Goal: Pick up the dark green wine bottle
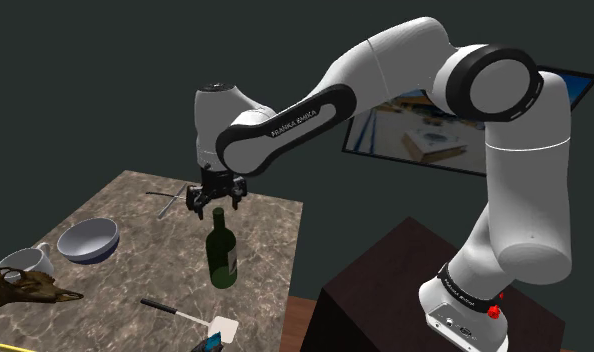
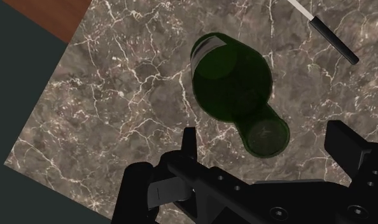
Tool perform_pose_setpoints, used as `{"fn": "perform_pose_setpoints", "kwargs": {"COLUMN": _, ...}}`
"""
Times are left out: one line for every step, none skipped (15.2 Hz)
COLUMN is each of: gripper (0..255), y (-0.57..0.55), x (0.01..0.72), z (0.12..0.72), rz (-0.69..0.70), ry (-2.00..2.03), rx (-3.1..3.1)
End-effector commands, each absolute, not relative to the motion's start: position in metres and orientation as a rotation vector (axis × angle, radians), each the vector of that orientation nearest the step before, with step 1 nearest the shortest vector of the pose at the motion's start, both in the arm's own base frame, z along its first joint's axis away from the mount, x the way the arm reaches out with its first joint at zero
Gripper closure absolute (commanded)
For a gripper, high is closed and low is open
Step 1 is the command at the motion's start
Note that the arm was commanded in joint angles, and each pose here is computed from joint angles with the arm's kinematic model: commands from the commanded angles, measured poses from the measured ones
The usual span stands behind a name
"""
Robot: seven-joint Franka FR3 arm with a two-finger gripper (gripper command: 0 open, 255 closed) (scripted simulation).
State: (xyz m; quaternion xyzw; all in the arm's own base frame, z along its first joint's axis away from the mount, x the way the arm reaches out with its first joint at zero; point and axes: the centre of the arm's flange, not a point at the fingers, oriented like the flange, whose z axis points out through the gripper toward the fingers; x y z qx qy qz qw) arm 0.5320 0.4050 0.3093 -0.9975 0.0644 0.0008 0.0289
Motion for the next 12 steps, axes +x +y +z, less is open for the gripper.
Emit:
{"fn": "perform_pose_setpoints", "kwargs": {"gripper": 0, "y": 0.4054, "x": 0.5326, "z": 0.2979, "rz": 0.002, "ry": 0.198, "rx": -3.077}}
{"fn": "perform_pose_setpoints", "kwargs": {"gripper": 0, "y": 0.4054, "x": 0.5326, "z": 0.2927, "rz": 0.002, "ry": 0.198, "rx": -3.077}}
{"fn": "perform_pose_setpoints", "kwargs": {"gripper": 0, "y": 0.4054, "x": 0.5326, "z": 0.2896, "rz": 0.002, "ry": 0.198, "rx": -3.077}}
{"fn": "perform_pose_setpoints", "kwargs": {"gripper": 0, "y": 0.4053, "x": 0.5326, "z": 0.2896, "rz": 0.002, "ry": 0.198, "rx": -3.077}}
{"fn": "perform_pose_setpoints", "kwargs": {"gripper": 255, "y": 0.4059, "x": 0.533, "z": 0.2889, "rz": 0.002, "ry": 0.198, "rx": -3.077}}
{"fn": "perform_pose_setpoints", "kwargs": {"gripper": 255, "y": 0.4059, "x": 0.5333, "z": 0.2886, "rz": 0.002, "ry": 0.198, "rx": -3.077}}
{"fn": "perform_pose_setpoints", "kwargs": {"gripper": 255, "y": 0.4056, "x": 0.5334, "z": 0.2885, "rz": 0.002, "ry": 0.198, "rx": -3.077}}
{"fn": "perform_pose_setpoints", "kwargs": {"gripper": 255, "y": 0.4056, "x": 0.5331, "z": 0.2883, "rz": 0.002, "ry": 0.198, "rx": -3.077}}
{"fn": "perform_pose_setpoints", "kwargs": {"gripper": 255, "y": 0.4052, "x": 0.5329, "z": 0.2884, "rz": 0.002, "ry": 0.198, "rx": -3.077}}
{"fn": "perform_pose_setpoints", "kwargs": {"gripper": 255, "y": 0.4052, "x": 0.5332, "z": 0.2883, "rz": 0.002, "ry": 0.198, "rx": -3.077}}
{"fn": "perform_pose_setpoints", "kwargs": {"gripper": 255, "y": 0.4053, "x": 0.5332, "z": 0.2884, "rz": 0.002, "ry": 0.198, "rx": -3.077}}
{"fn": "perform_pose_setpoints", "kwargs": {"gripper": 255, "y": 0.4051, "x": 0.5332, "z": 0.2884, "rz": 0.002, "ry": 0.199, "rx": -3.077}}
